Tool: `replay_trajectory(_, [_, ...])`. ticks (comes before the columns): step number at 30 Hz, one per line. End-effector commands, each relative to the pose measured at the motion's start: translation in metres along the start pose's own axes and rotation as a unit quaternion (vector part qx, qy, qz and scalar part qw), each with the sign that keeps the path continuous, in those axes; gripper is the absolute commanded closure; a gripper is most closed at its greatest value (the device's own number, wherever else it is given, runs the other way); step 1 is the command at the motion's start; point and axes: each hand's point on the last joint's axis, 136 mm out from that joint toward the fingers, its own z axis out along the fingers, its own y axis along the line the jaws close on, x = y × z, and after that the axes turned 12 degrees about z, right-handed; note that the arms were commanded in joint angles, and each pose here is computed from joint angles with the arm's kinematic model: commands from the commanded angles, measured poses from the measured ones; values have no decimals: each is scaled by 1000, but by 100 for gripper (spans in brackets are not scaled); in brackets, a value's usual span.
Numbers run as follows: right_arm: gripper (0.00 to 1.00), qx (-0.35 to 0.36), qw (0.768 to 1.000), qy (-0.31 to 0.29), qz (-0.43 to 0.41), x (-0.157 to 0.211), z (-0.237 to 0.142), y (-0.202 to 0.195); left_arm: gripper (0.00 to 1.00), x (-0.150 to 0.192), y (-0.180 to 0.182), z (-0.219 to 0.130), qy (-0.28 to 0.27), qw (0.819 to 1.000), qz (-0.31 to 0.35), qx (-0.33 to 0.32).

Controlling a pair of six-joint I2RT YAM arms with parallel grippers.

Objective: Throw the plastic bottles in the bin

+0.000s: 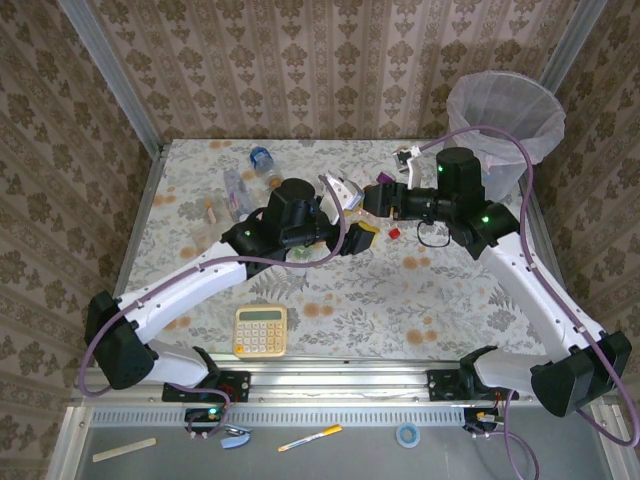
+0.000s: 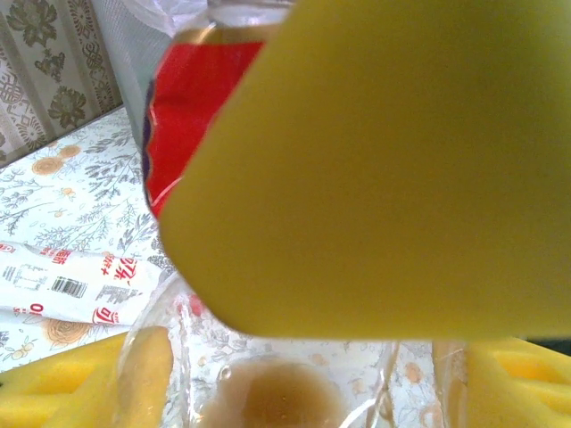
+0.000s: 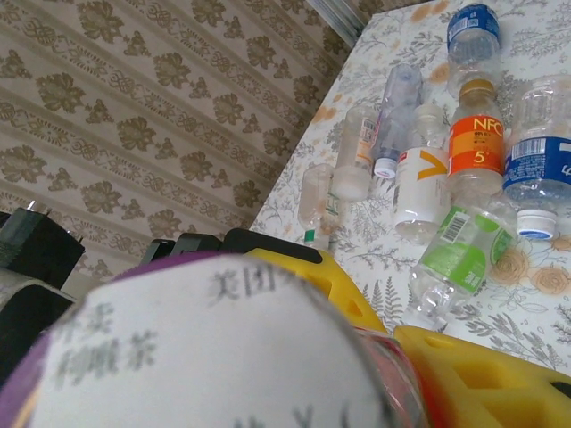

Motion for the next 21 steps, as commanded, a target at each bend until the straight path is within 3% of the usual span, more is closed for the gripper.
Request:
replay_trajectory(1, [53,30,1000,-7,3,-4,-3,-4,26,-25,-6,-7,-43,998,41,2])
replay_trajectory(6, [61,56,998,-28,-14,-13,-12,-3,1,-25,0,-14,-52,998,36,-22])
replay_trajectory(10, [66,107,990,-82,-47,-32,-34,-9,0,-25,4,-27,-66,997,30,-37])
replay_trajectory(13, [66,178,968,-148,-94,-52,-63,-16,0,-24,7,-42,-75,996,21,-47])
replay_trajectory(16, [67,237,928,-247,-150,-80,-104,-12,0,-21,11,-57,-79,995,12,-60])
replay_trajectory(21, [66,257,824,-432,-261,-111,-175,24,0,-10,20,-79,-72,993,1,-92])
